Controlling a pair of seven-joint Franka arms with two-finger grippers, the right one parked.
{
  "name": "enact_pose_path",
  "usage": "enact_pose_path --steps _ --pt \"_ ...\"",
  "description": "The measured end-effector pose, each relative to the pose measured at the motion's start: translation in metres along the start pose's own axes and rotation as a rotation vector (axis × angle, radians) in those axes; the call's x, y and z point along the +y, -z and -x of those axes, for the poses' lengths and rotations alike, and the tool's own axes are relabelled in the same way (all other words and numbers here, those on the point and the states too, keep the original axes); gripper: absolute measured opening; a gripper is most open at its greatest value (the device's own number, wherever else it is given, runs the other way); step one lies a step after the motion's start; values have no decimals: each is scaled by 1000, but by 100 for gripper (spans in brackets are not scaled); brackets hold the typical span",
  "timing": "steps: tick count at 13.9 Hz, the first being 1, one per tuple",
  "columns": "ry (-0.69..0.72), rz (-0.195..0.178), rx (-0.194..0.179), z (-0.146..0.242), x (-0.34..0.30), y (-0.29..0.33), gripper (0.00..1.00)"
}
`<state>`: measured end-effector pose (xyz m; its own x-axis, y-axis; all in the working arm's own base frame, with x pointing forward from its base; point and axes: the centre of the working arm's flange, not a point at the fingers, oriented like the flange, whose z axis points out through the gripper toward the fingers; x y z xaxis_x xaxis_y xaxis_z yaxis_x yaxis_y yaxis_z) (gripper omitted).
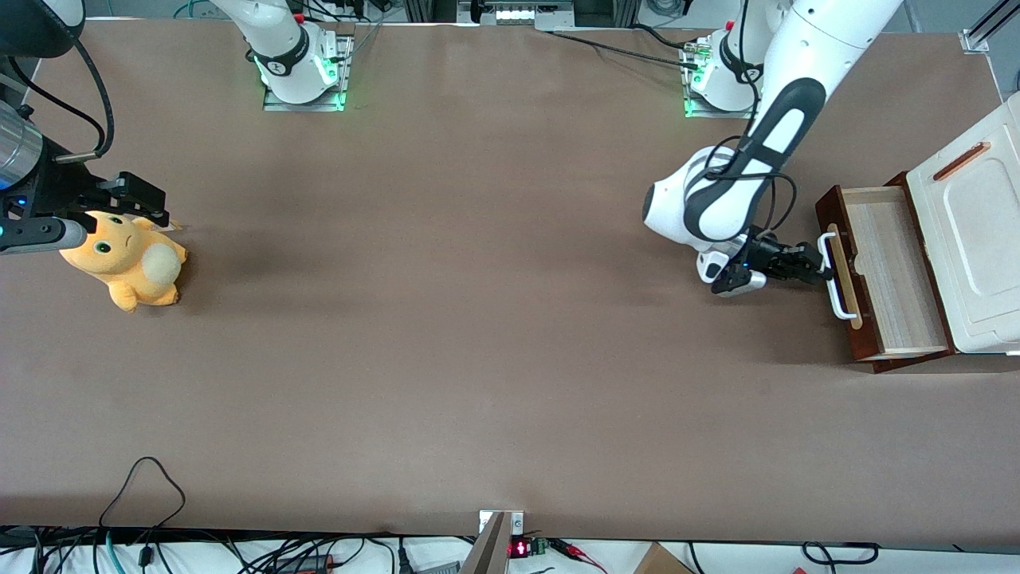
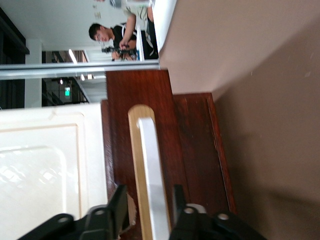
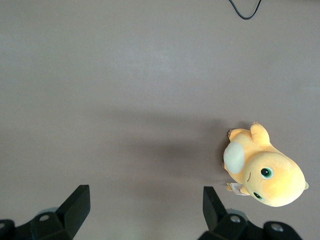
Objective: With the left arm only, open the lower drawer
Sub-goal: 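Open the left gripper and lift it off the handle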
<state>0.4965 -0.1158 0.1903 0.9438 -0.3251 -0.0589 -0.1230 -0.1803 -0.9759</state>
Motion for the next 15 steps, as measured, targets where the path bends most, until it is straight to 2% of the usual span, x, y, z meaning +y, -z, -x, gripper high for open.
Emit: enact_pose_path --steps 1,2,3,4,5,6,8,9,10,12,15 --pt "4 4 -2 -1 -4 3 61" --pt "14 17 -20 -1 -7 4 70" --pt "34 48 -43 -4 -12 5 81" --pt "61 101 -73 -9 -20 9 92" --pt "87 178 -116 -17 -34 16 100" --pt "116 270 -166 -29 -55 26 100" --pt "179 488 -260 -55 -118 46 100" --pt "202 593 -280 -67 -155 53 100" --pt "206 678 -280 -74 -188 55 100" --pt "204 829 -278 -77 -241 48 100" --pt "299 1123 -331 -66 -306 26 100"
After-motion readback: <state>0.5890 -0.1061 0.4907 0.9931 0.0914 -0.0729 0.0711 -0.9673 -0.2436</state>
